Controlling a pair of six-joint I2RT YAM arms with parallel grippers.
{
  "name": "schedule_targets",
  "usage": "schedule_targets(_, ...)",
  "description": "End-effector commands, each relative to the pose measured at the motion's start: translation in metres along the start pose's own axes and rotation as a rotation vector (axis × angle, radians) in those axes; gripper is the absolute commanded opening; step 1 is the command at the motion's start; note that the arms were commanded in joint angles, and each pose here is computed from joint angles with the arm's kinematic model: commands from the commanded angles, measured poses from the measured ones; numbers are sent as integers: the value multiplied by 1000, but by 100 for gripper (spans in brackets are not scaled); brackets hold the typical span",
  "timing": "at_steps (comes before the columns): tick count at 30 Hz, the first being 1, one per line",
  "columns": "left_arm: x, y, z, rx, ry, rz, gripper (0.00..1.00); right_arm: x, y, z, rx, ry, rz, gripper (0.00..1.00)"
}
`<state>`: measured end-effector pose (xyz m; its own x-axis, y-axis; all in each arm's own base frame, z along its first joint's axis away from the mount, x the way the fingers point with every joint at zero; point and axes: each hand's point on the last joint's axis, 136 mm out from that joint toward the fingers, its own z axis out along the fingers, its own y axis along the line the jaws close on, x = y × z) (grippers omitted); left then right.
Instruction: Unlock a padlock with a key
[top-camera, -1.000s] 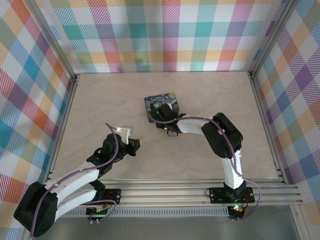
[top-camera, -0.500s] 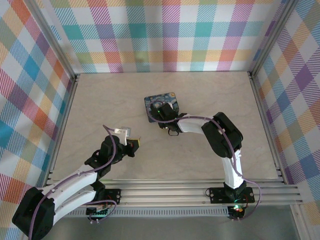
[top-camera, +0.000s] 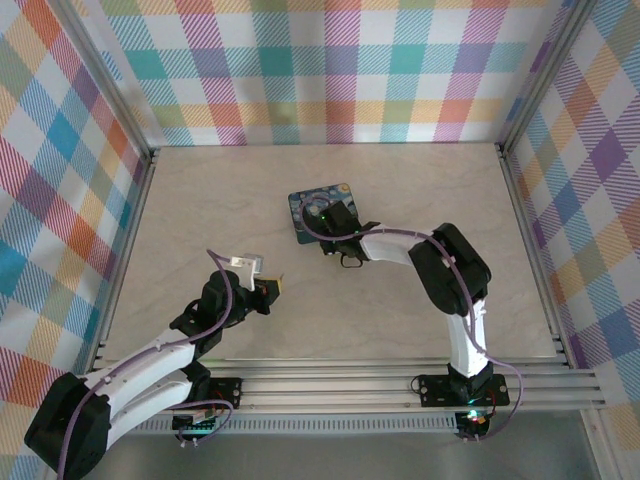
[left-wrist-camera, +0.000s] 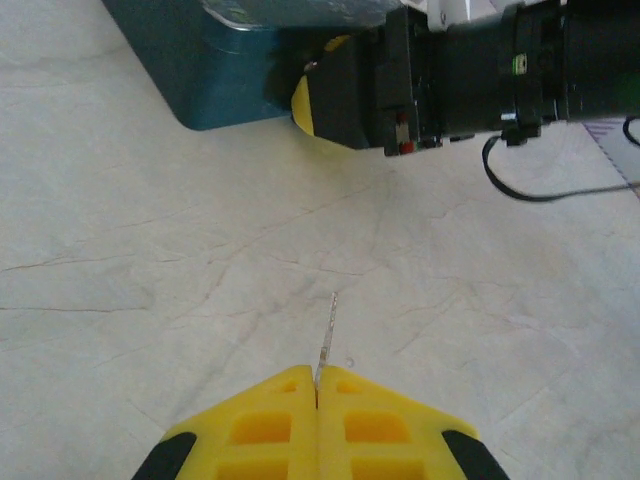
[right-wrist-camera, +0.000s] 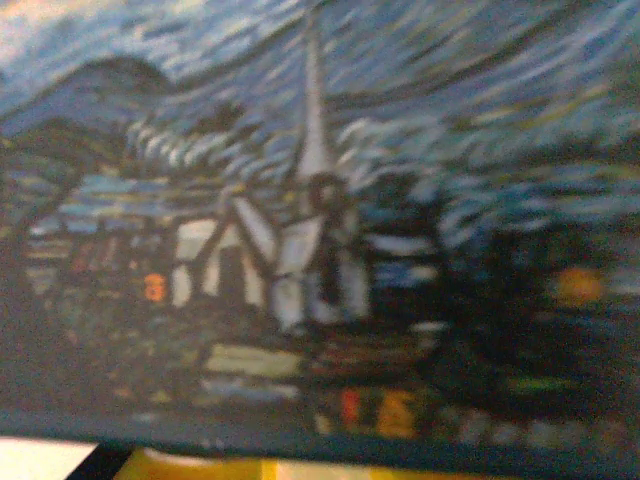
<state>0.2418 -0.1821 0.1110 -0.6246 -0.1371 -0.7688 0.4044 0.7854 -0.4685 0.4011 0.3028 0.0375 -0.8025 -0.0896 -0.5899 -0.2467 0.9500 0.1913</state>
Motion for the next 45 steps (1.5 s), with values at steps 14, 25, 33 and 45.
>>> schedule_targets(14, -30, -66, 28, 245, -29, 131, 0, 18, 12, -102, -247, 290, 222, 0)
schedule_targets(25, -32, -97, 51, 360, -84, 171, 0, 11, 24, -140, -313, 434, 370, 0)
schedule_targets(33, -35, -109, 67, 385, -112, 158, 0, 4, 25, -155, -331, 463, 445, 0)
schedule_targets(45, -38, -110, 70, 397, -140, 137, 0, 6, 27, -156, -354, 492, 529, 0)
